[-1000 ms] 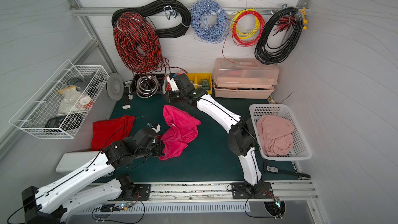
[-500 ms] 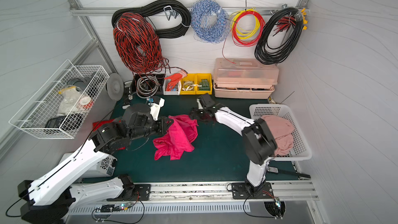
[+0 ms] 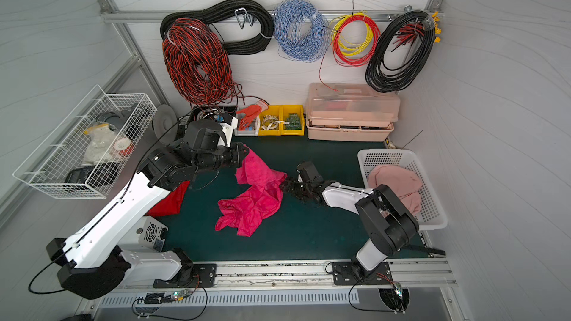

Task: Fold and stack t-shirts
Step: Flatten out the T-shirt at the center of the board.

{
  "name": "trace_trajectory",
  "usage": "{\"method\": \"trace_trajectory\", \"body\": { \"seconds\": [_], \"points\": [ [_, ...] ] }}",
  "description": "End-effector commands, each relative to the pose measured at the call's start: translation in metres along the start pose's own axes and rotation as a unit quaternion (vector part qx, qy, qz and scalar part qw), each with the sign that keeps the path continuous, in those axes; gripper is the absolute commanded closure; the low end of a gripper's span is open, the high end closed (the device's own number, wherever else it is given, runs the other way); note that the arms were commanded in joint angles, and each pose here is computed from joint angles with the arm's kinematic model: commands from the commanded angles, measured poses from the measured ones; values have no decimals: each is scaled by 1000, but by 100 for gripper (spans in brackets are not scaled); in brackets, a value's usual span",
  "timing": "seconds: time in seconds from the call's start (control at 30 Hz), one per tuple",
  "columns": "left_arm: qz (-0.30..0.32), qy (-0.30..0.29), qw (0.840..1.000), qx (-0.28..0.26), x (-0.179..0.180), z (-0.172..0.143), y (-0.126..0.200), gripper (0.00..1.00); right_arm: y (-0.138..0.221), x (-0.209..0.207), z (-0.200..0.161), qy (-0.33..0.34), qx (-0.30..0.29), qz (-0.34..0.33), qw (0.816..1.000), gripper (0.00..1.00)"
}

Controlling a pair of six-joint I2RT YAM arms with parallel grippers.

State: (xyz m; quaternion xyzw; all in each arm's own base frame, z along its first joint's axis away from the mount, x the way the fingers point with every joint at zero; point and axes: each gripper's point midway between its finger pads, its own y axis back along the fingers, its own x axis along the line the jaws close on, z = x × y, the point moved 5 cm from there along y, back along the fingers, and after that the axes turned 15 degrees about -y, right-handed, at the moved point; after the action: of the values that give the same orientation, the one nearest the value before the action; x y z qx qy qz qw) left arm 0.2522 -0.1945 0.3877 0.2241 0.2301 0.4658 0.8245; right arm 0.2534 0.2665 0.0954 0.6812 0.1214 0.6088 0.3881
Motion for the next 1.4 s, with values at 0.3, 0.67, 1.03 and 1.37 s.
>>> {"method": "trace_trajectory", "body": {
  "seconds": [0.3, 0.67, 1.03, 1.37],
  "points": [
    [-11, -7, 995, -99, 3, 62, 40, 100, -29, 27, -40, 25, 48, 16, 998, 51],
    [-30, -30, 990, -138, 1, 76, 95, 100, 40, 63, 23, 70, -67, -10, 995, 100],
    [-65, -13, 986, -153, -2, 56, 135, 100, 23, 195, 143, 128, -69, 36, 989, 84],
    [-21, -19, 993, -116, 11, 38, 115, 100, 1, 97, 115, 90, -55, -45, 993, 34]
  ]
}}
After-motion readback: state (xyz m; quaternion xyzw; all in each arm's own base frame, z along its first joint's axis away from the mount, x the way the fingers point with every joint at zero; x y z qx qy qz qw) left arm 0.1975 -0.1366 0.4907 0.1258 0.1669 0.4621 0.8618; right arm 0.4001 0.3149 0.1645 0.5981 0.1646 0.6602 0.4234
